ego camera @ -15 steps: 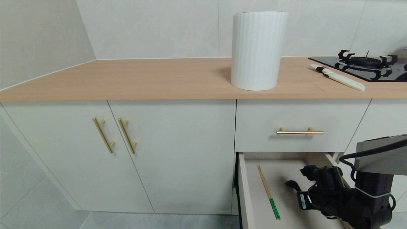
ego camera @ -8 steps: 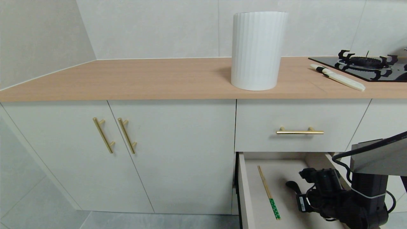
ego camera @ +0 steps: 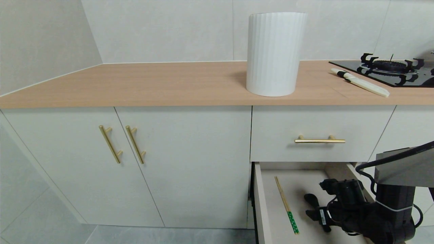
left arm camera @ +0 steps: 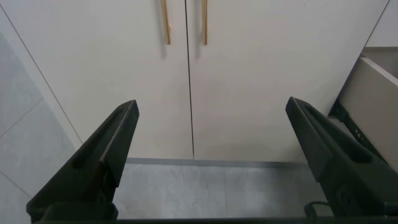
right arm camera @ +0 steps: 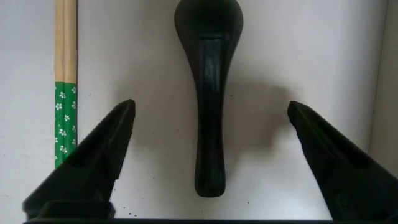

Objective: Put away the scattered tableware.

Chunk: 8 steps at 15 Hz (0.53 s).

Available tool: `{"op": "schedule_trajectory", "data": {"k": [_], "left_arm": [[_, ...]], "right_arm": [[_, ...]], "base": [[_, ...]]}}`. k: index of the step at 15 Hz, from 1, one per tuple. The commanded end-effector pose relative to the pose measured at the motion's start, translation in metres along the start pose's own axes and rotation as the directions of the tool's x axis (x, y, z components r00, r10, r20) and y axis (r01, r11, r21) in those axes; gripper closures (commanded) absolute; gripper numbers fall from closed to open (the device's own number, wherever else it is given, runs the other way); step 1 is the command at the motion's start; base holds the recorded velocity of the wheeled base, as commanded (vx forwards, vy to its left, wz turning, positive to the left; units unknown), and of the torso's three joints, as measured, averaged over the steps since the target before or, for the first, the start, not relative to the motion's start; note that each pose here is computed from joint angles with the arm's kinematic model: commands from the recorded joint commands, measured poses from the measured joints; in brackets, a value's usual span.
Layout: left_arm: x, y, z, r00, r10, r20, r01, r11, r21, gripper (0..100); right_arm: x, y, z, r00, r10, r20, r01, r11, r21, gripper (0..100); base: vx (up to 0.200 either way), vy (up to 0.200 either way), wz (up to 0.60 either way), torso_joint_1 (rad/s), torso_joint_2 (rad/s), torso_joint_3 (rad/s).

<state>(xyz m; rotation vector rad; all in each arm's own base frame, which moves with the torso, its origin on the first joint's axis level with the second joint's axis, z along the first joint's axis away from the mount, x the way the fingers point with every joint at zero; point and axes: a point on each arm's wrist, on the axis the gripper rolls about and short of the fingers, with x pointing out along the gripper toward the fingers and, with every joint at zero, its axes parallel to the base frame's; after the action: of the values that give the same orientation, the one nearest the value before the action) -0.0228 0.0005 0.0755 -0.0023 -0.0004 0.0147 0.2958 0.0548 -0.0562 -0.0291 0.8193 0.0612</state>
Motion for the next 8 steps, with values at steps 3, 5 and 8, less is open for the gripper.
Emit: {"op": "schedule_trajectory", "data": {"k": [3, 5, 8], "left_arm": [[0.000, 0.000, 0.000, 1.000, 0.001, 0.000, -0.001, 1.000, -0.001, 0], [0.000, 0.000, 0.000, 1.000, 0.001, 0.000, -0.001, 1.000, 0.001, 0], [0.000, 0.000, 0.000, 1.000, 0.001, 0.000, -0.001, 1.000, 0.001, 0]], "right_arm": [[-0.026, -0.003, 0.012, 0.999, 0.001, 0.055, -0.002, 1.000, 0.009, 0], [-0.057, -0.006, 0.026, 0.992, 0.005, 0.127, -0.007, 1.000, 0.020, 0], [-0.113, -0.009, 0.035, 0.978, 0.015, 0.207, -0.019, 1.000, 0.022, 0]], "base": [[0.000, 0.000, 0.00, 0.000, 0.00, 0.000], [0.000, 0.000, 0.00, 0.000, 0.00, 0.000], [0.000, 0.000, 0.00, 0.000, 0.00, 0.000]]}}
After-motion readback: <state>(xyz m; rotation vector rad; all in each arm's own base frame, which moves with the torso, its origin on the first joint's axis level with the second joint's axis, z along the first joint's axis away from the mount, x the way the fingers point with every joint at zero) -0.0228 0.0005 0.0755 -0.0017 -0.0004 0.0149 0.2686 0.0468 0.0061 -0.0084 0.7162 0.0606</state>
